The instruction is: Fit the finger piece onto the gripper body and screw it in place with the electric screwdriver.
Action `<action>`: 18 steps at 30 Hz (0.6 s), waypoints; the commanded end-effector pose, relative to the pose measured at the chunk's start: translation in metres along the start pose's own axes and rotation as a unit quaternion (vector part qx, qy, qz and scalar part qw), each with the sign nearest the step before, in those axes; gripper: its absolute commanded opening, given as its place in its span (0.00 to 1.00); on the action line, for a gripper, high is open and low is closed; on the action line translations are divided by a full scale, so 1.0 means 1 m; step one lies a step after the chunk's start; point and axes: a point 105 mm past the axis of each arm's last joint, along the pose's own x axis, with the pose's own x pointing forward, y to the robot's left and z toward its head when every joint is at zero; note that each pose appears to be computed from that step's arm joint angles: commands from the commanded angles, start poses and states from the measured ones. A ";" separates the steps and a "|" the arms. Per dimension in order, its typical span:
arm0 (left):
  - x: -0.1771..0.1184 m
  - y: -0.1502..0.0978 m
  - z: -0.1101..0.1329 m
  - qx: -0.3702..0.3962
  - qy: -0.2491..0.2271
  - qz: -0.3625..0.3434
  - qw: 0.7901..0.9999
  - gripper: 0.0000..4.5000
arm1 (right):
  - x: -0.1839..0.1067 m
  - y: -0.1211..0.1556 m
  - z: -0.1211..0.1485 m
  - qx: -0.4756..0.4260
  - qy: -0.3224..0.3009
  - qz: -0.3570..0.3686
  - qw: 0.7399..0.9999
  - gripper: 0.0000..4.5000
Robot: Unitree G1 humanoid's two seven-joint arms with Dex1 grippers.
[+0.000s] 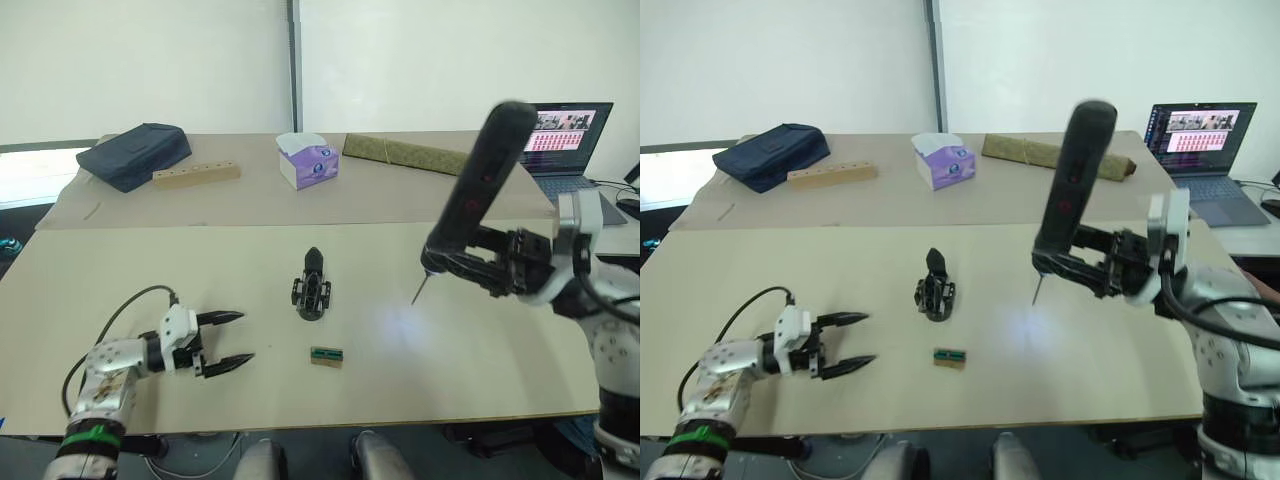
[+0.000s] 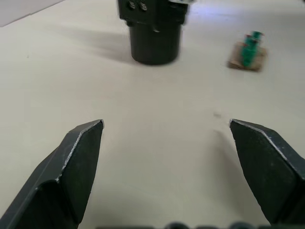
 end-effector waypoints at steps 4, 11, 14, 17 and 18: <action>0.004 -0.019 0.031 0.040 -0.006 -0.051 0.998 0.99 | 0.009 0.029 0.000 -0.041 -0.035 0.019 0.998 0.42; 0.050 -0.028 0.043 0.046 -0.004 -0.070 0.996 0.99 | 0.056 0.066 0.007 -0.033 -0.093 0.102 0.990 0.42; 0.069 -0.032 0.040 0.045 0.002 -0.083 0.996 0.99 | 0.070 0.077 0.001 -0.021 -0.097 0.127 0.987 0.42; 0.082 -0.036 0.037 0.052 0.003 -0.094 0.994 0.99 | 0.080 0.081 -0.006 -0.023 -0.094 0.134 0.986 0.42; 0.087 -0.037 0.035 0.043 0.006 -0.095 0.995 0.99 | 0.082 0.080 -0.007 -0.024 -0.093 0.134 0.986 0.42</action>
